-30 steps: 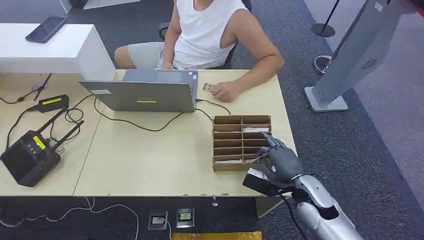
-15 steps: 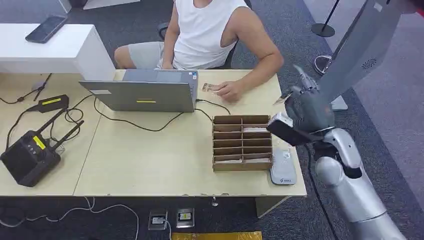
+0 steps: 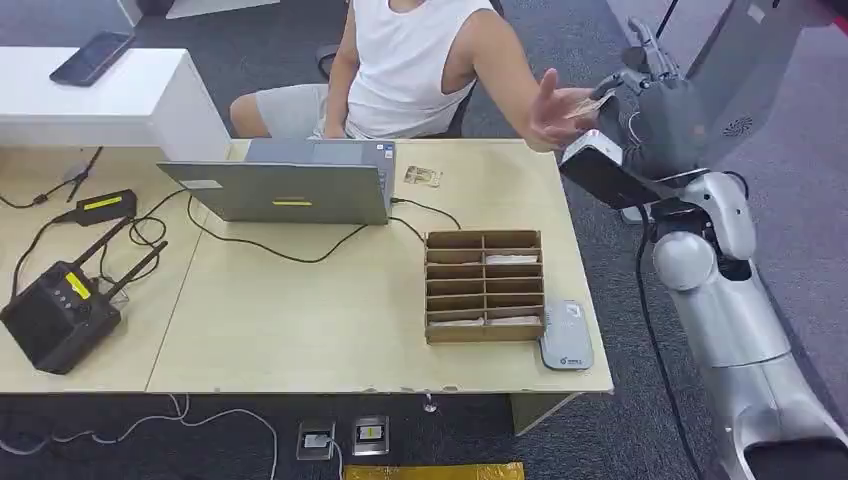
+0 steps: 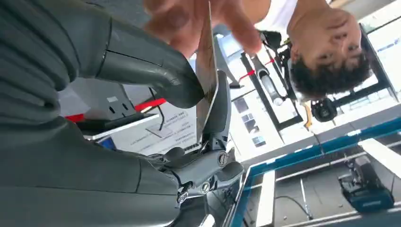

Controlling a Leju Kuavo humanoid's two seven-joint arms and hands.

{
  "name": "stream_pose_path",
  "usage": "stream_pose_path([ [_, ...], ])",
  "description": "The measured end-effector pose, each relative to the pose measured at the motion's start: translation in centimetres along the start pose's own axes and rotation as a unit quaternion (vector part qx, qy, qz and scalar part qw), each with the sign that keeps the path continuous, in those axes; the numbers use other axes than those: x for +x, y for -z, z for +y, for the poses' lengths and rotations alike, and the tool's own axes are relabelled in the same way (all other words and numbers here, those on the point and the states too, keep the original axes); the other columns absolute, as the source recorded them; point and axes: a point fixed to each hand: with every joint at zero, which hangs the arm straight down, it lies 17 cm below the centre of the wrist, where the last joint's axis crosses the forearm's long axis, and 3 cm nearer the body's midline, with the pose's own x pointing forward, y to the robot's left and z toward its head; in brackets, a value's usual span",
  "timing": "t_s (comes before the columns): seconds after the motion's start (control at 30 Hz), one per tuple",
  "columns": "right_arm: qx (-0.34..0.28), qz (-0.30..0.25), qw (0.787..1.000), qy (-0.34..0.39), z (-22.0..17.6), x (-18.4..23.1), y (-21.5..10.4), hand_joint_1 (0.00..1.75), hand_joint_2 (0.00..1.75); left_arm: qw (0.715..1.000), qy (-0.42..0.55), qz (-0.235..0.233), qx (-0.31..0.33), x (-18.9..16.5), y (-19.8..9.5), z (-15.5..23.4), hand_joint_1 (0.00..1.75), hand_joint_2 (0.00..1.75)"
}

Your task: Pass the card to the sensor for recognition and then transmit it.

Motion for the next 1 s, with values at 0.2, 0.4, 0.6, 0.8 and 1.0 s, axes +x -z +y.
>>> stream_pose_path([
  [0.2, 0.045, -0.001, 0.999, 0.012, 5.7, 0.5, 0.1, 1.75, 1.75, 1.000, 0.004, -0.004, -0.003, 0.3, 0.0, -0.2, 0.00, 0.00],
  [0.4, 0.088, 0.020, 0.996, 0.024, 10.8, 0.0, -1.3, 1.75, 1.75, 1.000, 0.006, -0.005, -0.002, 0.4, 0.0, -0.1, 0.00, 0.00],
  [0.6, 0.117, 0.046, 0.992, 0.032, 13.2, -1.3, -3.1, 0.00, 1.75, 1.000, 0.007, -0.003, -0.002, 0.2, 0.0, -0.1, 0.00, 0.00],
  [0.8, 0.110, 0.089, 0.990, 0.016, 13.4, -4.2, -5.8, 0.00, 1.75, 1.000, 0.008, -0.001, 0.000, -0.1, -0.1, -0.1, 0.00, 0.00],
  [1.0, -0.063, 0.199, 0.977, 0.038, 4.2, -12.3, -9.0, 0.00, 1.75, 1.000, 0.010, 0.007, 0.006, -0.7, -0.1, 0.1, 0.00, 0.00],
])
